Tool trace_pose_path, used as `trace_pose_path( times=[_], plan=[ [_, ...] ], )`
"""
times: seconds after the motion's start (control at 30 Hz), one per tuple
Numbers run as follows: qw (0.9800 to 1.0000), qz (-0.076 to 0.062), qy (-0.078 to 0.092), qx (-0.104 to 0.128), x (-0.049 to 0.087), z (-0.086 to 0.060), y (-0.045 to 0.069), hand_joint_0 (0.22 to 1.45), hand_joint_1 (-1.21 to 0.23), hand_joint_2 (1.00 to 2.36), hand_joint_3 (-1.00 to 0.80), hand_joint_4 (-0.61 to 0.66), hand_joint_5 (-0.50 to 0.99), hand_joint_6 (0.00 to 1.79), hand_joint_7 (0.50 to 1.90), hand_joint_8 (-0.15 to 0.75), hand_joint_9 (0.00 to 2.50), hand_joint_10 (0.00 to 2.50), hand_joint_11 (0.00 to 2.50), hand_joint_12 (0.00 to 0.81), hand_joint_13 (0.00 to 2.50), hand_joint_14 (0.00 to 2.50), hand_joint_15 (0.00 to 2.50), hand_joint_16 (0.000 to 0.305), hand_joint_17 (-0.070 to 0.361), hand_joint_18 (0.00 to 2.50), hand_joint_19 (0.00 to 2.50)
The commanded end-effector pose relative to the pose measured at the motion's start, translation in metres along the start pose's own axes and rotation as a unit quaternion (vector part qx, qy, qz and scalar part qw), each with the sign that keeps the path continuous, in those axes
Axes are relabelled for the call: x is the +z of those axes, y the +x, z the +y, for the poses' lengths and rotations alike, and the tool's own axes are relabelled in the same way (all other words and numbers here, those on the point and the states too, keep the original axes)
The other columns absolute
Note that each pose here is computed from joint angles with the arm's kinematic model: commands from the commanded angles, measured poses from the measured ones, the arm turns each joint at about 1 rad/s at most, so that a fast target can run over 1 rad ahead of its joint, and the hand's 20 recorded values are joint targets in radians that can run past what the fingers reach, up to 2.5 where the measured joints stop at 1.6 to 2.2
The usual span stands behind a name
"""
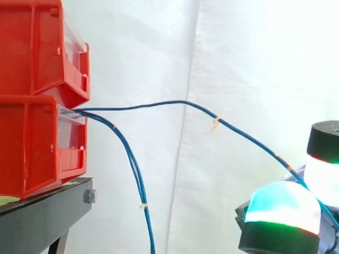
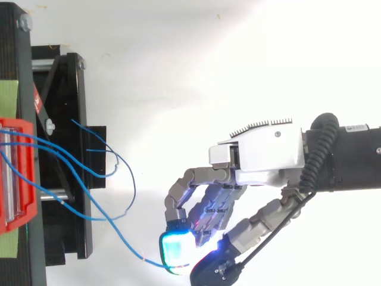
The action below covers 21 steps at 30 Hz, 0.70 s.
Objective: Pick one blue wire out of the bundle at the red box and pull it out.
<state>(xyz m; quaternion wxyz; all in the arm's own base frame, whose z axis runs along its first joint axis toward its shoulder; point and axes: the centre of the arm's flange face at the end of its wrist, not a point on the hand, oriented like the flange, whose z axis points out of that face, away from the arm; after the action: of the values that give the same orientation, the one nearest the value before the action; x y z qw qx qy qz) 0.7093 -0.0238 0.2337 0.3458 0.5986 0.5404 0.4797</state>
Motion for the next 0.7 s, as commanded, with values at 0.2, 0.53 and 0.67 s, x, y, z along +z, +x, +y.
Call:
trace_pose_path(
  times=[0.2, 0.53, 0.67],
  plan=[
    [1.0000, -0.003, -0.002, -0.003, 0.0003, -0.0001, -0.0025, 0.61, -0.78, 1.10, -0.11, -0.04, -0.14, 0.95, 1.02, 0.391, 0.81, 0.00, 0.25, 0.469, 0.83, 0.01, 0.31, 0.062, 0.139, 0.86, 0.31],
    [1.0000, -0.003, -0.003, -0.003, 0.0005, 0.0000, -0.0025, 0.61, -0.78, 1.10, -0.11, -0.04, -0.14, 0.95, 1.02, 0.391, 0.81, 0.00, 0.25, 0.470, 0.83, 0.01, 0.30, 0.061, 0.138, 0.86, 0.31],
    [1.0000, -0.002, -0.004, -0.003, 0.0001, 0.0010, -0.0023, 0.61, -0.78, 1.10, -0.11, -0.04, -0.14, 0.95, 1.02, 0.388, 0.80, 0.00, 0.25, 0.468, 0.83, 0.01, 0.30, 0.061, 0.138, 0.86, 0.31]
  ],
)
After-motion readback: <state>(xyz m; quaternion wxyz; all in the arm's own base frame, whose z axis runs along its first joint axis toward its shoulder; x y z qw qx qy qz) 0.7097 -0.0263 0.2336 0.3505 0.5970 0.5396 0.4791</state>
